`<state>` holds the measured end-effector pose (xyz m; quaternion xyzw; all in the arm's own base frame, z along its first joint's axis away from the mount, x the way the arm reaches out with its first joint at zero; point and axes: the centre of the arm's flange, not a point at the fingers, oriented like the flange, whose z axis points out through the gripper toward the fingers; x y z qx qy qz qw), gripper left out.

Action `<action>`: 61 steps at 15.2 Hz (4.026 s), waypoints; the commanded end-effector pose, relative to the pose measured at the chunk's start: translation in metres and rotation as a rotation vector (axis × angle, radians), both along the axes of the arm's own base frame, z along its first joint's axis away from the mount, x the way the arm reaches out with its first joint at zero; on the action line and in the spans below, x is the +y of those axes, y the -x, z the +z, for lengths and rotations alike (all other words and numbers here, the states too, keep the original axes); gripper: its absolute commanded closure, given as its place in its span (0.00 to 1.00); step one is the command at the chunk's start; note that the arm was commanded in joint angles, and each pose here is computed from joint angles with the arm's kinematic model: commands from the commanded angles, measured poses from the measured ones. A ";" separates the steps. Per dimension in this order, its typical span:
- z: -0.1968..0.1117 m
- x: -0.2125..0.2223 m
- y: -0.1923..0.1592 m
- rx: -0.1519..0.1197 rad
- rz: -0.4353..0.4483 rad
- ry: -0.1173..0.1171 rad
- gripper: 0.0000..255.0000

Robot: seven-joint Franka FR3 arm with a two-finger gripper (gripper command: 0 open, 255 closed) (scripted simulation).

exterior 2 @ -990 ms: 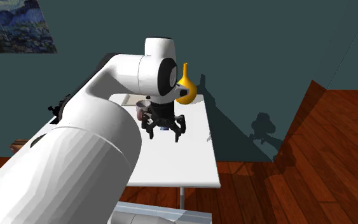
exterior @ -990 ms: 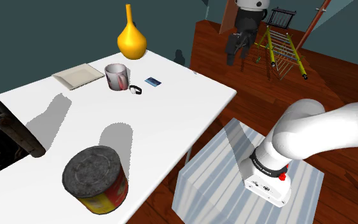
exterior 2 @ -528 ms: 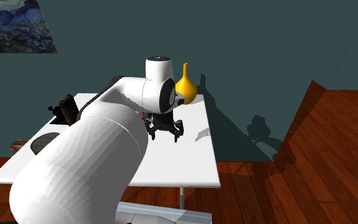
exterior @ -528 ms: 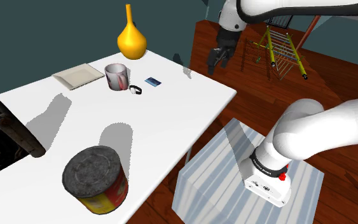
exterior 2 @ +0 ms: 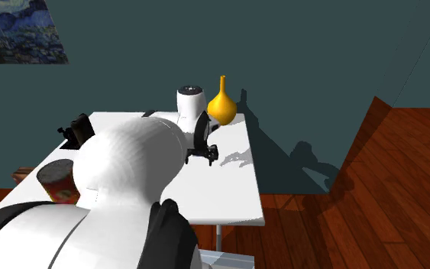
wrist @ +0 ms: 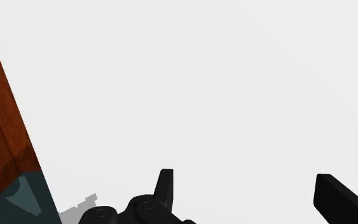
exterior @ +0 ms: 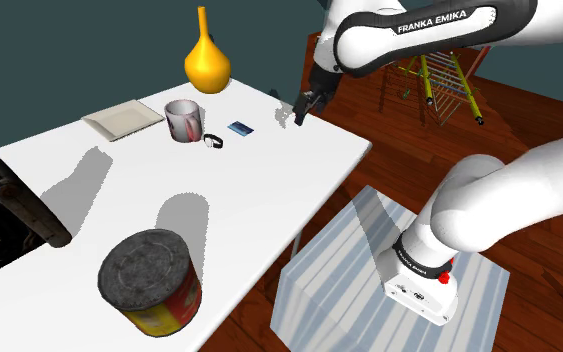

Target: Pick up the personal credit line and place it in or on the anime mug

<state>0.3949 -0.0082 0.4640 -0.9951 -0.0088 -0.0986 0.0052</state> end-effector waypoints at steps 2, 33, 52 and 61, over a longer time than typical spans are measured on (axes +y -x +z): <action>-0.022 0.004 -0.028 -0.063 0.014 -0.002 0.00; -0.147 0.048 -0.212 -0.386 0.097 -0.014 0.00; -0.110 0.048 -0.212 -0.386 0.097 -0.014 1.00; -0.062 0.048 -0.212 -0.386 0.097 -0.014 1.00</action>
